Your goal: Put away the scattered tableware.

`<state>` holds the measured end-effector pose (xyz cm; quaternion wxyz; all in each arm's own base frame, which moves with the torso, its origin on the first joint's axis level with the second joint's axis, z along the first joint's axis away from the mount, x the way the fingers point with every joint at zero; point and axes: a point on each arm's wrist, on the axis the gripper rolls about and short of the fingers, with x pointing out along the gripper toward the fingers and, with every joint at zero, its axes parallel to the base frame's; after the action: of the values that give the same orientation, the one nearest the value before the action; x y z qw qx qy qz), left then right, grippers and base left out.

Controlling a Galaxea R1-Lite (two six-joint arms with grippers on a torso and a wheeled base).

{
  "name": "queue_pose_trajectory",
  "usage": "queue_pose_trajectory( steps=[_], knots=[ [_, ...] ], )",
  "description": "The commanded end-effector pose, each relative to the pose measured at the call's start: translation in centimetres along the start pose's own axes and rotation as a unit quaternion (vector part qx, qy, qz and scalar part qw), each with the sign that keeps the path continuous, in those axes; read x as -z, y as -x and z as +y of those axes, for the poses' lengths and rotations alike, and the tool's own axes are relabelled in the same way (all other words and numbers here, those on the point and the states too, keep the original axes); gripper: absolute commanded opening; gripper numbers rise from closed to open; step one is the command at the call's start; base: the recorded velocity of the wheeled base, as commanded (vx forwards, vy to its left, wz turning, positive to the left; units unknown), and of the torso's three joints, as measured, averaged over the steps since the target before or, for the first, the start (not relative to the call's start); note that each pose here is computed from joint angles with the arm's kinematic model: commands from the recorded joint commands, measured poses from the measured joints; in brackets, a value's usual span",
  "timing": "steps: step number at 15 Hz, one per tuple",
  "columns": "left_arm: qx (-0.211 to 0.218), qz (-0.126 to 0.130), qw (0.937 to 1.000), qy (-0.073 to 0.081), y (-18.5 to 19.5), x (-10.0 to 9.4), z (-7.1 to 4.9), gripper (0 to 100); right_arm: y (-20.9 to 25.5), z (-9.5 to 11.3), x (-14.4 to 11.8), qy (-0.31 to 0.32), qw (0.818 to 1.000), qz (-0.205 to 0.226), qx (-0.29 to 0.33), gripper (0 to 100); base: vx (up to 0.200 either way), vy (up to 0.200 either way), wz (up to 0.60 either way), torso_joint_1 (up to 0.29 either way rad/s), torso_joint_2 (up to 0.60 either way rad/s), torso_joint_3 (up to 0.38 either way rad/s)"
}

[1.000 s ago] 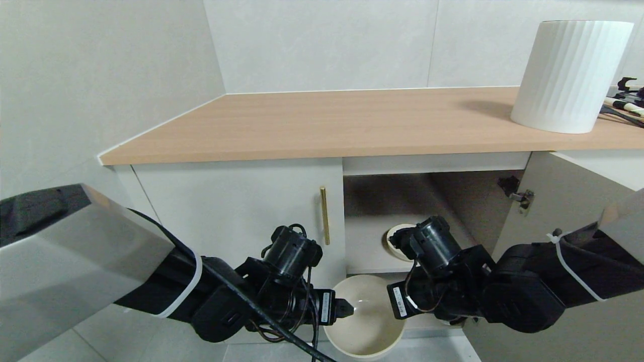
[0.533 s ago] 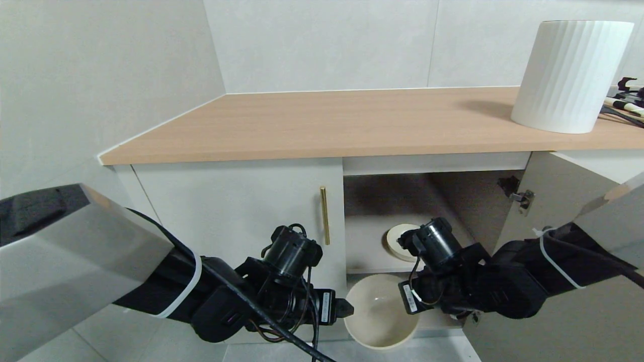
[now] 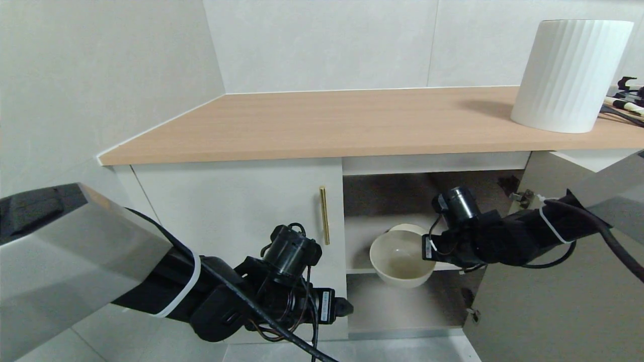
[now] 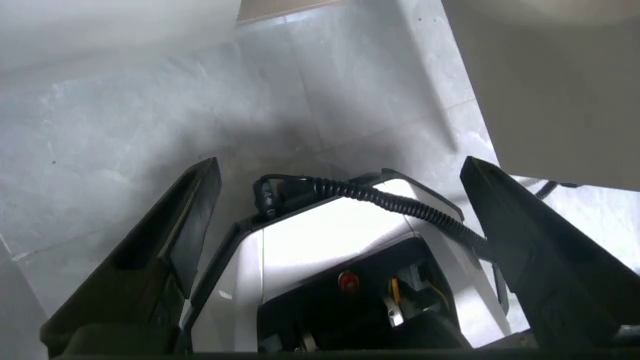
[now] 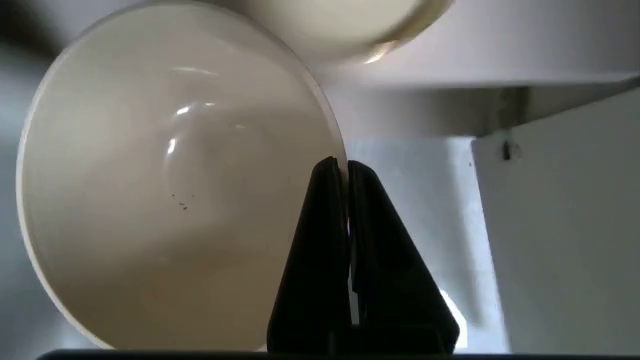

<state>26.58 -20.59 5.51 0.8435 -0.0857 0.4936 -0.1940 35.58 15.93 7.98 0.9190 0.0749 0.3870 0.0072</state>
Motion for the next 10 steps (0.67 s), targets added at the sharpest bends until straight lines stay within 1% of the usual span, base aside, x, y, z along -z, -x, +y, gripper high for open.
queue_pose_trajectory(
  steps=[1, 3, 6, 10],
  knots=[
    [0.001, -0.002, 1.0000, 0.000, 0.1, 0.0, 0.0, 100, -1.4, -0.3, -0.9, -0.032, 0.999, -0.011, 0.012, 0, 0.000, 0.000, 0.00, 0.000, 0.00, 0.000],
    [-0.004, -0.003, 1.0000, 0.000, 0.0, 0.0, 0.0, 100, -2.1, -0.6, -2.0, -0.075, 0.997, -0.030, 0.021, 0, 0.000, 0.000, 0.00, 0.000, 0.00, 0.000],
    [-0.005, -0.004, 1.0000, 0.000, 0.0, 0.0, 0.0, 100, -3.3, -1.4, -3.2, -0.120, 0.991, -0.045, 0.028, 0, 0.000, 0.000, 0.00, 0.000, 0.00, 0.000],
    [-0.005, -0.003, 1.0000, 0.000, 0.0, 0.0, 0.0, 100, -5.0, -1.9, -3.6, -0.138, 0.988, -0.053, 0.046, 0, 0.000, 0.000, 0.00, 0.000, 0.00, 0.000]
  ],
)
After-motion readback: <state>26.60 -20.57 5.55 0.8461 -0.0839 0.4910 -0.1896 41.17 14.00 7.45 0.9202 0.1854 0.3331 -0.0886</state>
